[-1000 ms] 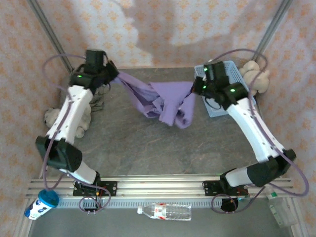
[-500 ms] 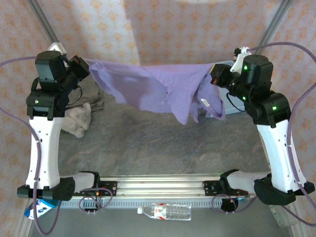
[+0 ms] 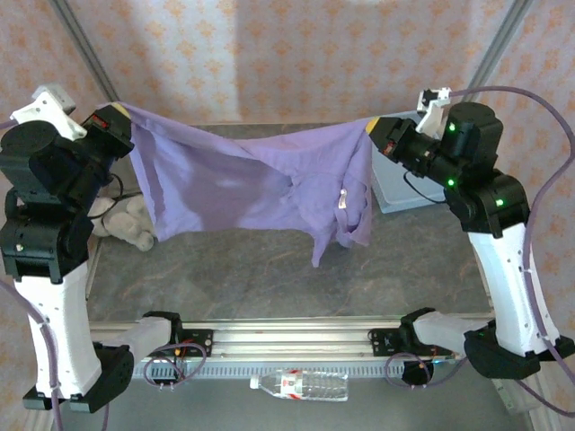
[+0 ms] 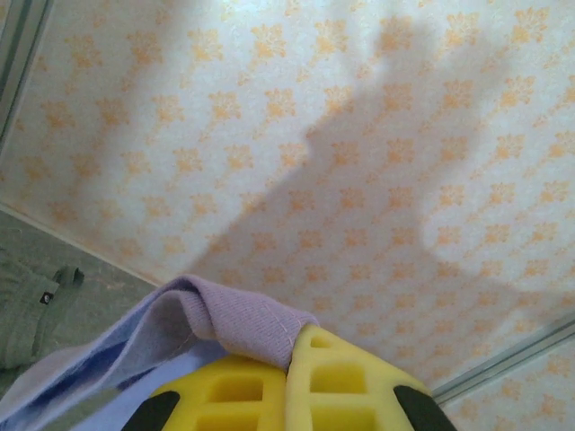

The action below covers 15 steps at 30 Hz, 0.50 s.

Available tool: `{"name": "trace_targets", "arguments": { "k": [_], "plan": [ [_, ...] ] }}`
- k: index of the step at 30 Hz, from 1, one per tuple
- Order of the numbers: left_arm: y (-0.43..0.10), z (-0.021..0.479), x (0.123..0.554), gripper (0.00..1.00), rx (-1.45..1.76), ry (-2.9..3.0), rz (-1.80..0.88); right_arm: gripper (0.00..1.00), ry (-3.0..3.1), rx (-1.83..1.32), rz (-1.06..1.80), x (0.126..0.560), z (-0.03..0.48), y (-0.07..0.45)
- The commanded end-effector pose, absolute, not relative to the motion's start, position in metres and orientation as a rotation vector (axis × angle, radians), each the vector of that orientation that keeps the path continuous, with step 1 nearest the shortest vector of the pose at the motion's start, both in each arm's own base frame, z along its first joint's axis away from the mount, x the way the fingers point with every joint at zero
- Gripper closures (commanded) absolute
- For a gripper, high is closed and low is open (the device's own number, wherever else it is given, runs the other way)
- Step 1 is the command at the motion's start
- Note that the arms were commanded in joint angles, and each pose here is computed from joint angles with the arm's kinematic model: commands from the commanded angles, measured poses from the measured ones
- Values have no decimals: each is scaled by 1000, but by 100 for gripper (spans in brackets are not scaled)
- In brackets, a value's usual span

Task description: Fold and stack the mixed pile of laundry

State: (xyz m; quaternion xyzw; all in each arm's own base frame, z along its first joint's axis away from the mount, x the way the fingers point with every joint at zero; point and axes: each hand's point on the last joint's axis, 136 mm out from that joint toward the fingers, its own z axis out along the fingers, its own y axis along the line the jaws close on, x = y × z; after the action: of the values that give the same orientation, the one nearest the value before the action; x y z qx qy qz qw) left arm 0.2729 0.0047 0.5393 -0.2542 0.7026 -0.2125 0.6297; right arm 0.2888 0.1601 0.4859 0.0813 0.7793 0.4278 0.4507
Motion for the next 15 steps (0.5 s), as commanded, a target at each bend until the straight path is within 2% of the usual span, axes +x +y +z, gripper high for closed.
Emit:
{"name": "trace_targets", "arguments": {
  "k": [1, 7, 8, 9, 10, 11, 12, 15],
  "plan": [
    [24, 494, 338, 100, -689, 1706, -364, 100, 1885, 302, 975, 338, 483, 152],
    [29, 359, 453, 100, -785, 2089, -210, 100, 1948, 512, 597, 461, 386, 107],
    [32, 335, 467, 85, -808, 2152, -167, 90, 1945, 510, 535, 480, 372, 103],
    [34, 310, 476, 49, -834, 2233, -118, 67, 1975, 522, 476, 496, 355, 97],
    [34, 293, 480, 35, -853, 2295, -88, 51, 2018, 544, 429, 505, 342, 93],
    [31, 272, 486, 32, -860, 2376, -60, 42, 2077, 552, 387, 511, 330, 91],
    [25, 260, 489, 30, -838, 2428, -38, 38, 2146, 544, 341, 514, 315, 90],
    [0, 246, 487, 28, -713, 2489, 2, 35, 2283, 524, 307, 503, 282, 93]
  ]
}}
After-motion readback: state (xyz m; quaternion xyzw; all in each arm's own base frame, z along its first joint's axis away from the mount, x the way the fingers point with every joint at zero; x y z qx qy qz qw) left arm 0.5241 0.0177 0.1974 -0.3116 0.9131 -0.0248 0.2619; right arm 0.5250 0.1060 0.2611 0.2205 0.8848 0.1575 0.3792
